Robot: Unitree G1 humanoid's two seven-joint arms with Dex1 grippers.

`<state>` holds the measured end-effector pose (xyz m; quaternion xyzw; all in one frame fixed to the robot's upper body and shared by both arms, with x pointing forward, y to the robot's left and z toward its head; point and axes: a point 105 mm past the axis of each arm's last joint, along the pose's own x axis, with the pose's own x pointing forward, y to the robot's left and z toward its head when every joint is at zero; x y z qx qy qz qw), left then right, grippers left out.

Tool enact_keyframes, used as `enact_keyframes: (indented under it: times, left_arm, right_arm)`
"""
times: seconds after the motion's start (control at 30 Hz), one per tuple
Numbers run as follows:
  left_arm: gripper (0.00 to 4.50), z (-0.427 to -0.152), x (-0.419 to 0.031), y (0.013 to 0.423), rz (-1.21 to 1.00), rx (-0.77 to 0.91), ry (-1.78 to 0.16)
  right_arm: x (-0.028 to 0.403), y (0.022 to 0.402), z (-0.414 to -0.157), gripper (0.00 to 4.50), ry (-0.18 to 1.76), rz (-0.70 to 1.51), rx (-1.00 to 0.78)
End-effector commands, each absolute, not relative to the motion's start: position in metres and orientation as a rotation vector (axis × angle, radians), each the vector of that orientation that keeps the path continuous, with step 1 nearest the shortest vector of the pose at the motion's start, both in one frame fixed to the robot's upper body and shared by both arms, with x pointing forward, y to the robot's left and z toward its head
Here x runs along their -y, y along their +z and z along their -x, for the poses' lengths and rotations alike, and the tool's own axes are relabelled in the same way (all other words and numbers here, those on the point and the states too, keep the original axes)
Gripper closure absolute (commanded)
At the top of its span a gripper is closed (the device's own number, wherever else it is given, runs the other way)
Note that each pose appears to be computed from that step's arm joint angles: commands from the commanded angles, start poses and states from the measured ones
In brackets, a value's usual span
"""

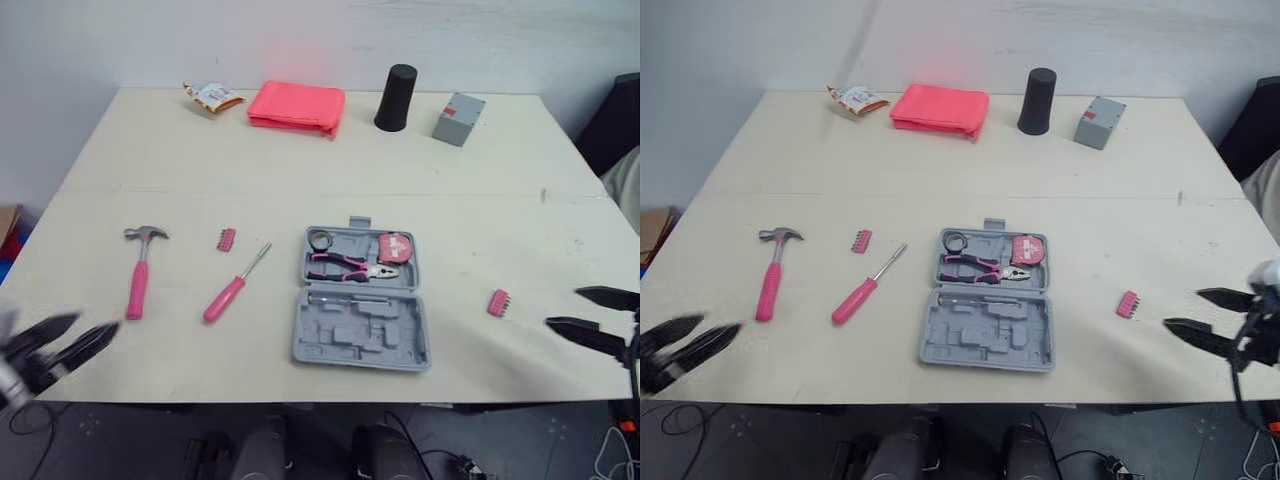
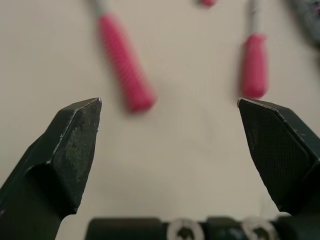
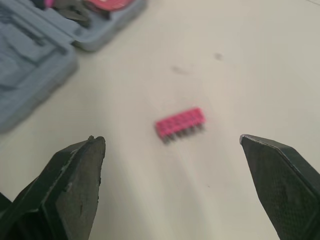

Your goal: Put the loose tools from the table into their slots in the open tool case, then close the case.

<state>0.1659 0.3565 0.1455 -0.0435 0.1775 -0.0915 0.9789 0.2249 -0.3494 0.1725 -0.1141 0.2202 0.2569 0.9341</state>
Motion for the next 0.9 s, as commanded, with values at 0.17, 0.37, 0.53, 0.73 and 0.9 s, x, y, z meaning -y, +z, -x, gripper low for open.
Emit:
enact_keyframes:
  times: [0.17,0.37,0.53,0.73,0.9]
  left_arm:
    - [0.03,-0.143,-0.386,0.160,-0.002,-0.304,-0.040]
    - [0.03,-0.163,-0.368,0.161,-0.015,-0.290,-0.080]
    - [0.03,-0.197,-0.321,0.169,-0.039,-0.267,-0.220]
    - [0.03,-0.228,-0.261,0.167,-0.146,-0.321,-0.478]
    - [0.03,-0.257,-0.264,0.154,-0.148,-0.336,-0.408]
  right_arm:
    - [0.382,0.180,-0.235,0.00,0.470,0.294,-0.430]
    - [0.366,0.188,-0.244,0.00,0.540,0.311,-0.376]
    - [0.313,0.202,-0.253,0.00,0.707,0.305,-0.291]
    - [0.217,0.221,-0.250,0.00,1.026,0.295,-0.185]
    - [0.150,0.237,-0.237,0.00,1.268,0.301,-0.078]
